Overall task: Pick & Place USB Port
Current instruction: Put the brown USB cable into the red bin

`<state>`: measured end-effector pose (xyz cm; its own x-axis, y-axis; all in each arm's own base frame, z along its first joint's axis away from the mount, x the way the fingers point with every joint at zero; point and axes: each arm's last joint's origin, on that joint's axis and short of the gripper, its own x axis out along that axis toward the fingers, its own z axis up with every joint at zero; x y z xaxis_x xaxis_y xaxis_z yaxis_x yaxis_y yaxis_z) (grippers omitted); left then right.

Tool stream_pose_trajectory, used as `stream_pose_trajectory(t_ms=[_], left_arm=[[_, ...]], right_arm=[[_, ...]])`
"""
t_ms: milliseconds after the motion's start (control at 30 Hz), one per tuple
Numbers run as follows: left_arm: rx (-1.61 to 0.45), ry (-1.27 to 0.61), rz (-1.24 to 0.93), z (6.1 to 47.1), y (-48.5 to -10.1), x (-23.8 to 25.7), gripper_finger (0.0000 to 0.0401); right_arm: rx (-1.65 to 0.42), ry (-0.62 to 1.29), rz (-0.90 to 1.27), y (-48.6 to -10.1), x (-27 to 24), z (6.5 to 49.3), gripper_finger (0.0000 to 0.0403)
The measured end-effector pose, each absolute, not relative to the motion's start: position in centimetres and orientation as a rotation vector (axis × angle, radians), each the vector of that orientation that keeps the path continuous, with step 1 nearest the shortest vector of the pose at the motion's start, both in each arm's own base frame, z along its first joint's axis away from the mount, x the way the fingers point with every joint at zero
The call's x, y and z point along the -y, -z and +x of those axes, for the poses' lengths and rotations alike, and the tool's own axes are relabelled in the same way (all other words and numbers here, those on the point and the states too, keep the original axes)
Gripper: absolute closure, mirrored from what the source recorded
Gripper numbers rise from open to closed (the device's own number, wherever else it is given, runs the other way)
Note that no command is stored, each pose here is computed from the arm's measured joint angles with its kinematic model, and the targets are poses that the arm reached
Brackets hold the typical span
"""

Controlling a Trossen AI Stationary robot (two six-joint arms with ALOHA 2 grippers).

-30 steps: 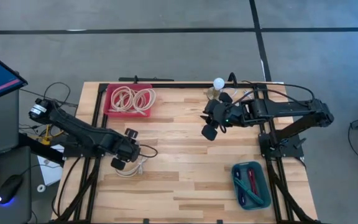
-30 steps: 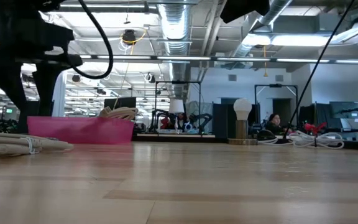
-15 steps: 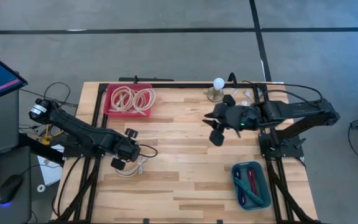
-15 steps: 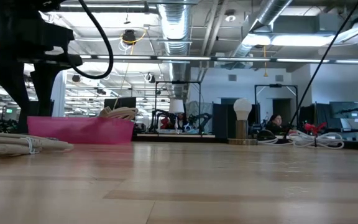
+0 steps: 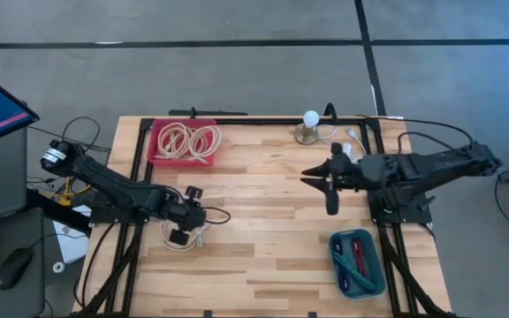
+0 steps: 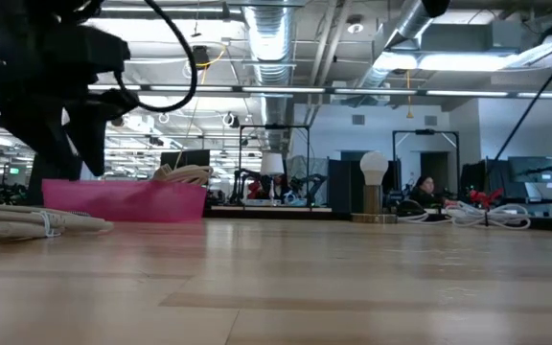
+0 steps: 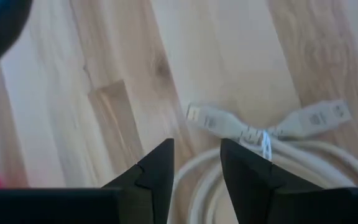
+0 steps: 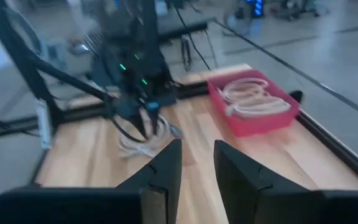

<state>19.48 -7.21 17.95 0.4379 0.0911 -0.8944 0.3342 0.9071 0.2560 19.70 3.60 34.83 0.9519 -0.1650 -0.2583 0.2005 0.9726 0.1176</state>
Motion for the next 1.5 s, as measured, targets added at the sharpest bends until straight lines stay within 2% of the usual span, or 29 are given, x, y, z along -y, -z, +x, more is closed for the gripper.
stream_pose_trajectory(t_ms=[167,267,567,733,900,1000,1200,1333,1500], left_arm=[[-1.225,0.181,0.417,18.2,-16.5,6.8,0.027],[-1.209,0.233,0.387,18.5,-16.7,7.1,0.027],[-1.306,0.15,0.411,19.2,-14.9,6.2,0.027],[-1.437,0.191,0.451,20.2,-12.4,6.0,0.027],[-1.42,0.249,0.511,20.4,-12.2,6.1,0.0271],[-1.36,0.253,0.489,20.2,-12.9,6.0,0.029],[-1.299,0.217,0.384,19.5,-13.8,5.9,0.0384],[-1.306,0.189,0.244,19.1,-14.1,6.0,0.0384],[-1.205,0.15,0.156,19.2,-16.3,6.0,0.0389]], right_arm=[[-0.217,0.075,0.117,-34.4,-3.7,18.0,0.0316],[-0.207,0.041,0.116,-34.0,-3.8,17.2,0.0316],[-0.2,0.036,0.128,-33.9,-3.9,16.8,0.0316],[-0.194,0.037,0.138,-34.0,-3.9,16.8,0.0316],[-0.192,0.041,0.178,-34.0,-3.9,16.8,0.0316],[-0.192,0.042,0.187,-34.0,-3.9,16.8,0.0316],[-0.195,0.045,0.185,-33.9,-3.8,16.8,0.0316],[-0.197,0.047,0.18,-33.9,-3.8,16.8,0.0316],[-0.201,0.067,0.175,-33.9,-3.8,16.8,0.0316]])
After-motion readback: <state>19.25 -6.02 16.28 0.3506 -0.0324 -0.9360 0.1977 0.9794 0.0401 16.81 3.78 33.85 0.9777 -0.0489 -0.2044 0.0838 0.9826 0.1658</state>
